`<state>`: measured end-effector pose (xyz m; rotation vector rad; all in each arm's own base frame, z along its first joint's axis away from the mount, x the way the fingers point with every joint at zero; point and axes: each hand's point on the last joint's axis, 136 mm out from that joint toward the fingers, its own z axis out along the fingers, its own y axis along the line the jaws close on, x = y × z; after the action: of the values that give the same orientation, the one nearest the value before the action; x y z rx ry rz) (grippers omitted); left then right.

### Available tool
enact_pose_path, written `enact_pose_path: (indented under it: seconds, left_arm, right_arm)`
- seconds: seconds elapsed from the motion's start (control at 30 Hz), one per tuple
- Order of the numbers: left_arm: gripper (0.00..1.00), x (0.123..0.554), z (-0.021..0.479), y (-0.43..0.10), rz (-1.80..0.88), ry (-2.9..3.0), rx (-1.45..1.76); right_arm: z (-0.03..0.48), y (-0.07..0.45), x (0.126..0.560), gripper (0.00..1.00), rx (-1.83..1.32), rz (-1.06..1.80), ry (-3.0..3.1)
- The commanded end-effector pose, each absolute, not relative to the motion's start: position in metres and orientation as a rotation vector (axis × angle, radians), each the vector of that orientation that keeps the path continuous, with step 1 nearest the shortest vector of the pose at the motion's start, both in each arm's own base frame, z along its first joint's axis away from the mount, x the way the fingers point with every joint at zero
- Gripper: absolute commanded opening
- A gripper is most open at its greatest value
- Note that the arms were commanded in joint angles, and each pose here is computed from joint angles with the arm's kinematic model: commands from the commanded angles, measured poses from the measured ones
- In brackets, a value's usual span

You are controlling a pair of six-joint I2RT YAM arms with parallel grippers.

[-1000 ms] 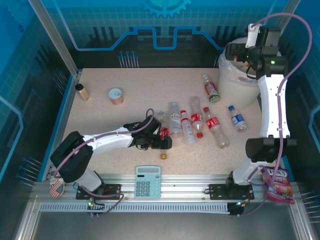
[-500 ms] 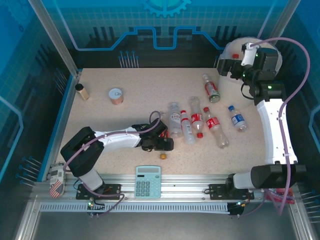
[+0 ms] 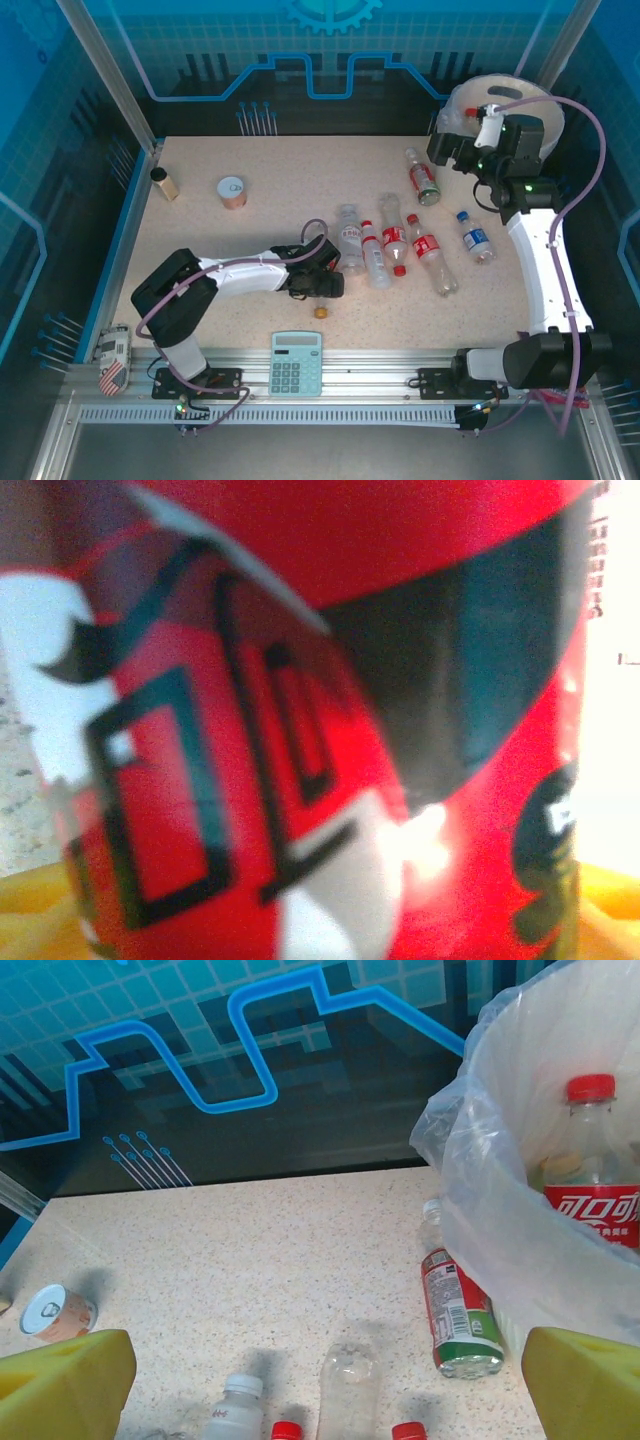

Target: Put the plastic bottles in the bin

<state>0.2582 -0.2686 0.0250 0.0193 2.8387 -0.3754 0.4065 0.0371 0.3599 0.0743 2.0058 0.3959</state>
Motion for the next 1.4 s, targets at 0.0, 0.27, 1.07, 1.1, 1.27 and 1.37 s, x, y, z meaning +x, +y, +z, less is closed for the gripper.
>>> enact_pose_path:
  seconds: [0.0, 0.27, 1.07, 1.1, 1.27, 1.37]
  left_arm:
    - [0.74, 0.261, 0.030, -0.266, -0.325, 2.821, 0.024]
    - [0.70, 0.270, 0.047, -0.269, -0.353, 2.764, 0.064]
    - [0.10, 0.315, 0.182, -0.268, -1.060, 2.316, 0.209]
    - [0.07, 0.314, 0.186, -0.270, -1.098, 2.298, 0.218]
    - [0.00, 0.307, 0.198, -0.282, -1.259, 2.228, 0.254]
    - [0.00, 0.306, 0.204, -0.288, -1.331, 2.182, 0.258]
  right_arm:
    - [0.373, 0.047, 0.403, 1.00, 0.065, 0.444, 1.953]
    - [0.353, 0.057, 0.399, 1.00, 0.066, 0.499, 1.995]
    - [0.296, 0.198, 0.351, 0.91, -0.434, 1.090, 2.123]
    - [0.292, 0.206, 0.351, 0.90, -0.450, 1.117, 2.125]
    - [0.279, 0.237, 0.363, 0.84, -0.432, 1.262, 2.111]
    - [0.269, 0.252, 0.368, 0.84, -0.434, 1.296, 2.125]
